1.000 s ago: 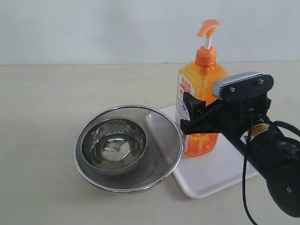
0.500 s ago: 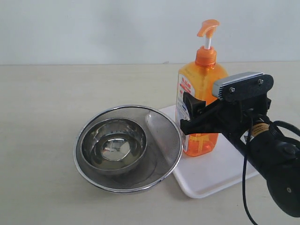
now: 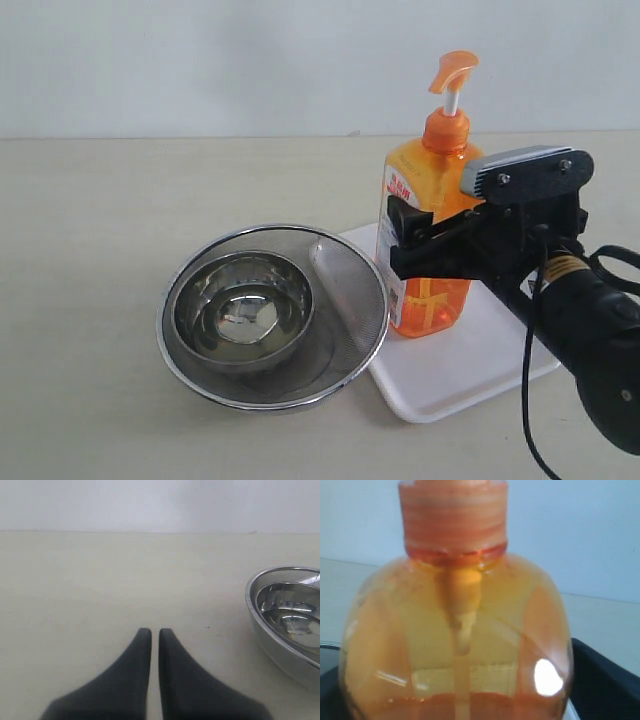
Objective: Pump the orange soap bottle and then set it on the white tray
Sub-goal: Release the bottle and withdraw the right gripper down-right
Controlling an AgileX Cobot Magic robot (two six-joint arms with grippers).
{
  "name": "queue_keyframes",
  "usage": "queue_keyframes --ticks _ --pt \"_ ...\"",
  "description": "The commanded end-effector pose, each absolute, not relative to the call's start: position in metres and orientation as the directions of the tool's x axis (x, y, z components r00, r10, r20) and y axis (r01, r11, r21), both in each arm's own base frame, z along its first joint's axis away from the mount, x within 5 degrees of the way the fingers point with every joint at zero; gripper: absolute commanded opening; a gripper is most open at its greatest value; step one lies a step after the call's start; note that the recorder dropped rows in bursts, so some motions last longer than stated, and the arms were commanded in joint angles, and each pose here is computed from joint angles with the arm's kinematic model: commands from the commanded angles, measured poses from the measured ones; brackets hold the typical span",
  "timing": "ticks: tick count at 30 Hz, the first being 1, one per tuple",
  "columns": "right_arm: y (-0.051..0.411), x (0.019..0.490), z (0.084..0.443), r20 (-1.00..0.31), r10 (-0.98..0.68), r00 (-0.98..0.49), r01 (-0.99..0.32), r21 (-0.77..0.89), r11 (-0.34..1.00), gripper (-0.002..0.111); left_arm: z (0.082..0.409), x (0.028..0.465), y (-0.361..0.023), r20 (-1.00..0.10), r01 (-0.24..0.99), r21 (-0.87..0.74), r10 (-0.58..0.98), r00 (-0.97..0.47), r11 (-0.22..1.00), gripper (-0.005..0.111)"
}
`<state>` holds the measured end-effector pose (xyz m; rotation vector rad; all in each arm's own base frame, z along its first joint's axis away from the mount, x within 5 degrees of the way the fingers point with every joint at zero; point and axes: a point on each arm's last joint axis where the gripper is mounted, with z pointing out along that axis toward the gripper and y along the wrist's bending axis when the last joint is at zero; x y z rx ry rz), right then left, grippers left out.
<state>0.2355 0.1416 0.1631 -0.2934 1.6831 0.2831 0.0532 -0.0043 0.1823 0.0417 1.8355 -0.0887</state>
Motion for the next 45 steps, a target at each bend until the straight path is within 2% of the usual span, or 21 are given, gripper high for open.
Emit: queue_keyframes --ticks 1,18,25,30,37,45 --pt "0.139 0.231 0.178 -0.990 -0.020 -0.141 -0.355 0.031 0.934 0.084 0.182 0.053 -0.004 -0.967 0.074 -0.042 -0.022 -0.254 0.996 0.005" --pt "0.126 0.198 0.228 -0.971 -0.030 -0.238 -0.433 0.079 0.898 0.084 0.182 0.053 -0.004 -0.967 0.074 -0.042 -0.022 -0.254 0.996 0.005" --pt "0.121 0.183 0.239 -0.953 -0.044 -0.300 -0.463 0.105 0.880 0.084 0.182 0.053 -0.004 -0.967 0.074 -0.042 -0.022 -0.254 0.996 0.005" --pt "0.117 0.173 0.237 -0.931 -0.076 -0.357 -0.481 0.113 0.870 0.084 0.182 0.053 -0.004 -0.967 0.074 -0.042 -0.022 -0.254 0.996 0.005" --pt "0.100 0.151 0.211 -0.891 -0.055 -0.452 -0.435 0.166 0.885 0.084 0.182 0.053 -0.004 -0.967 0.074 -0.042 -0.022 -0.254 0.996 0.005" --pt "0.097 0.134 0.190 -0.766 -0.139 -0.627 -0.440 0.201 0.875 0.084 0.182 0.053 -0.004 -0.967 0.074 -0.042 -0.022 -0.254 0.996 0.005"
